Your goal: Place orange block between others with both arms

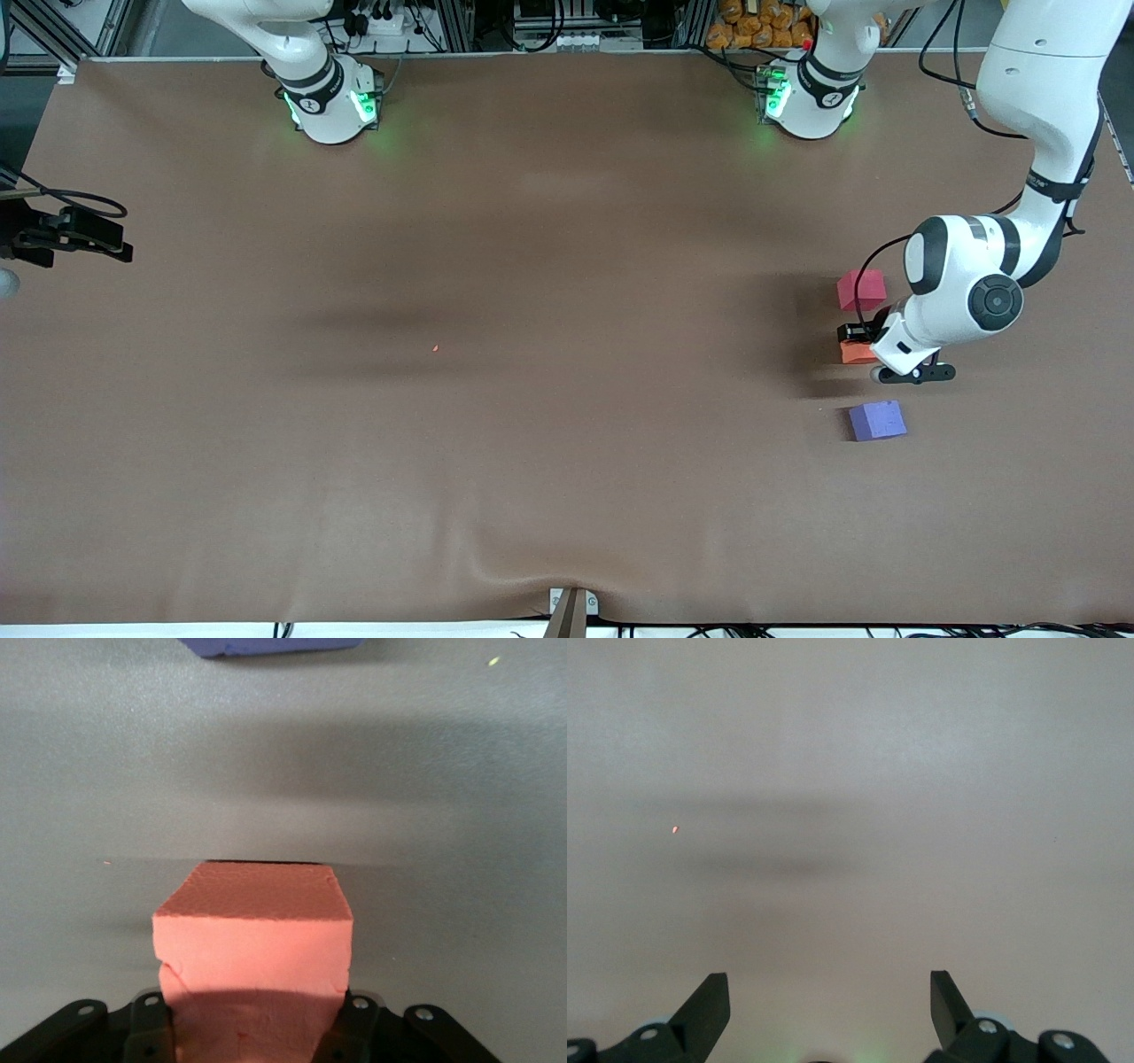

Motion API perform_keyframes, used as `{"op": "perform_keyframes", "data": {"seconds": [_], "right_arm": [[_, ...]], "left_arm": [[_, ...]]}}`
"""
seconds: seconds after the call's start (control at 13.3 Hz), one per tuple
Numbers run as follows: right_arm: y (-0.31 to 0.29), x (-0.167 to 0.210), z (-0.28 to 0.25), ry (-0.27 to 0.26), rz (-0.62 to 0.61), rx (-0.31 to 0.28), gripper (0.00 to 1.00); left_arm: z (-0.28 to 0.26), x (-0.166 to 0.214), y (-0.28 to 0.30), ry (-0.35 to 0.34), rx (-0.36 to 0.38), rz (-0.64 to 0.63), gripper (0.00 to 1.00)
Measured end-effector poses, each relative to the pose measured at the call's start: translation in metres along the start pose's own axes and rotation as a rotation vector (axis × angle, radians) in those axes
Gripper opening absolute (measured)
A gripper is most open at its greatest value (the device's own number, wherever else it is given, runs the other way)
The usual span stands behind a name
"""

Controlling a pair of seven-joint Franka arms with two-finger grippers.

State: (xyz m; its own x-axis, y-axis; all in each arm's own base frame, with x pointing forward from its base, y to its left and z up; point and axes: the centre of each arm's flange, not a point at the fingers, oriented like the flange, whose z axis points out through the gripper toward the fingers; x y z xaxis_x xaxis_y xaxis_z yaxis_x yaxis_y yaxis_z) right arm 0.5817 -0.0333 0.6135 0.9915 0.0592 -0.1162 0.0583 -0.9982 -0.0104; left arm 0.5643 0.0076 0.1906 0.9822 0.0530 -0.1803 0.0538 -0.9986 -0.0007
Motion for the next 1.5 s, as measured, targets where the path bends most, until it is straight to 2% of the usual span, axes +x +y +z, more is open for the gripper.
{"op": "perform_keyframes", "data": {"seconds": [0.38, 0.45, 0.68, 0.75, 0.9, 0.98, 1.35, 1.5], "right_arm": [[0.002, 0.0, 0.0, -0.001, 0.004, 0.0, 1.0], [0.002, -0.001, 0.001, -0.007, 0.004, 0.001, 1.0], [0.002, -0.005, 0.004, -0.043, 0.005, 0.005, 1.0], [0.002, -0.005, 0.004, -0.047, 0.006, 0.006, 1.0], [0.003, -0.006, 0.005, -0.05, 0.006, 0.006, 1.0], [0.002, -0.006, 0.005, -0.053, 0.006, 0.006, 1.0], [0.002, -0.007, 0.007, -0.066, 0.006, 0.008, 1.0], [0.002, -0.007, 0.007, -0.067, 0.006, 0.008, 1.0]], "left_arm": [[0.003, 0.003, -0.015, 0.016, -0.007, 0.004, 0.56], [0.002, 0.003, -0.016, 0.019, -0.008, 0.003, 0.62], [-0.012, 0.009, 0.008, 0.055, -0.018, -0.016, 0.93], [-0.028, 0.012, 0.023, 0.085, -0.024, -0.019, 1.0], [-0.08, 0.016, 0.046, 0.156, -0.026, -0.006, 1.0], [-0.112, 0.015, 0.053, 0.164, -0.018, 0.003, 1.0], [-0.261, -0.008, 0.076, 0.085, 0.032, 0.035, 1.0], [-0.31, -0.015, 0.082, 0.1, 0.032, 0.041, 1.0]]}}
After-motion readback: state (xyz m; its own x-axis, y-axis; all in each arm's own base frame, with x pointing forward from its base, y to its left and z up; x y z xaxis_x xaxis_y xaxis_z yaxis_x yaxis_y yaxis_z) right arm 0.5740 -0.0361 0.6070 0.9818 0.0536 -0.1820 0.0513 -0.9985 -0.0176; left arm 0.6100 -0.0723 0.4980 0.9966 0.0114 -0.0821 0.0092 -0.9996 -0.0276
